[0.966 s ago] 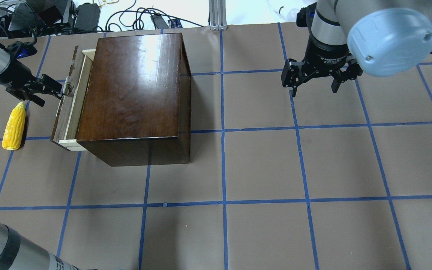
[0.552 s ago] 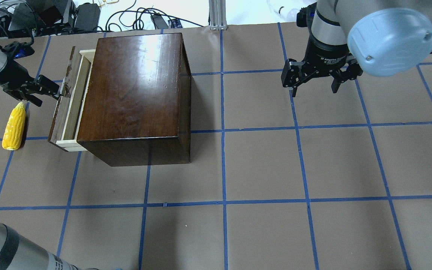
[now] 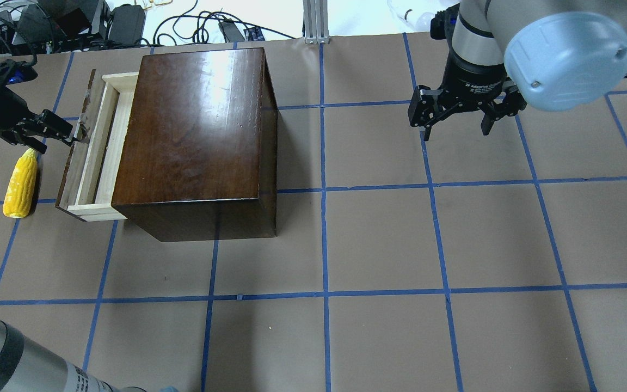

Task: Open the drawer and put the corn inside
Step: 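Keep pulling the drawer farther open with the left gripper, then release the handle and move the left gripper over the yellow corn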

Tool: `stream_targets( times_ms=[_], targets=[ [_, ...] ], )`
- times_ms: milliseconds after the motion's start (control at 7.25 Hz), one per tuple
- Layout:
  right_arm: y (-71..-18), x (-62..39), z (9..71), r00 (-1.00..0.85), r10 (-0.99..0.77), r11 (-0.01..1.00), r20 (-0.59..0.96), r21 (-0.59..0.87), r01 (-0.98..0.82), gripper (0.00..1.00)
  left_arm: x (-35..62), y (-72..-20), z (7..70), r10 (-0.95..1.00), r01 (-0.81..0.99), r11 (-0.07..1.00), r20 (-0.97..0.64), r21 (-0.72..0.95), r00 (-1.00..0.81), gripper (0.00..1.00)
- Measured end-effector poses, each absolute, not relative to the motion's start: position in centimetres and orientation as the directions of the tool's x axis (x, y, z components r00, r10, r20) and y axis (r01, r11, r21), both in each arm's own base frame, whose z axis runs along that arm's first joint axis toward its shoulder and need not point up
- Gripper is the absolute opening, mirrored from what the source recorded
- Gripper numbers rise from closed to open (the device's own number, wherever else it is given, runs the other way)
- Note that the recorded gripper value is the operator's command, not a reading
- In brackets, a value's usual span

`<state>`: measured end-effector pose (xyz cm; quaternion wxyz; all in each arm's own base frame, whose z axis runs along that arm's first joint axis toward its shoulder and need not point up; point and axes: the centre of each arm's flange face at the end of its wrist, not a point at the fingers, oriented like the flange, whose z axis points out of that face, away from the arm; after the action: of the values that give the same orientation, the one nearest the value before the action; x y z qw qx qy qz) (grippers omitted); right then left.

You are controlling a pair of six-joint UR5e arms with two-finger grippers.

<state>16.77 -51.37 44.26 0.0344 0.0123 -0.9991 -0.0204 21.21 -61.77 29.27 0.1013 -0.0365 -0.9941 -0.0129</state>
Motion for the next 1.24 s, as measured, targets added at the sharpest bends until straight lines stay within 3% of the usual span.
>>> stream_targets(
  times_ms=[690, 1241],
  targets=[
    [-51.4, 16.8, 44.3, -0.997, -0.026, 0.999, 0.07, 0.041, -0.023, 1.0, 28.6, -60.9, 34.3, -0.021, -0.024, 0.999, 0.092, -0.031, -0.996, 1.0],
    [-51.4, 16.8, 44.3, -0.997, -0.026, 0.999, 0.07, 0.041, -0.023, 1.0, 32.5, -61.1, 29.4, -0.091, -0.09, 0.996, 0.079, 0.016, -0.993, 1.0]
  ],
)
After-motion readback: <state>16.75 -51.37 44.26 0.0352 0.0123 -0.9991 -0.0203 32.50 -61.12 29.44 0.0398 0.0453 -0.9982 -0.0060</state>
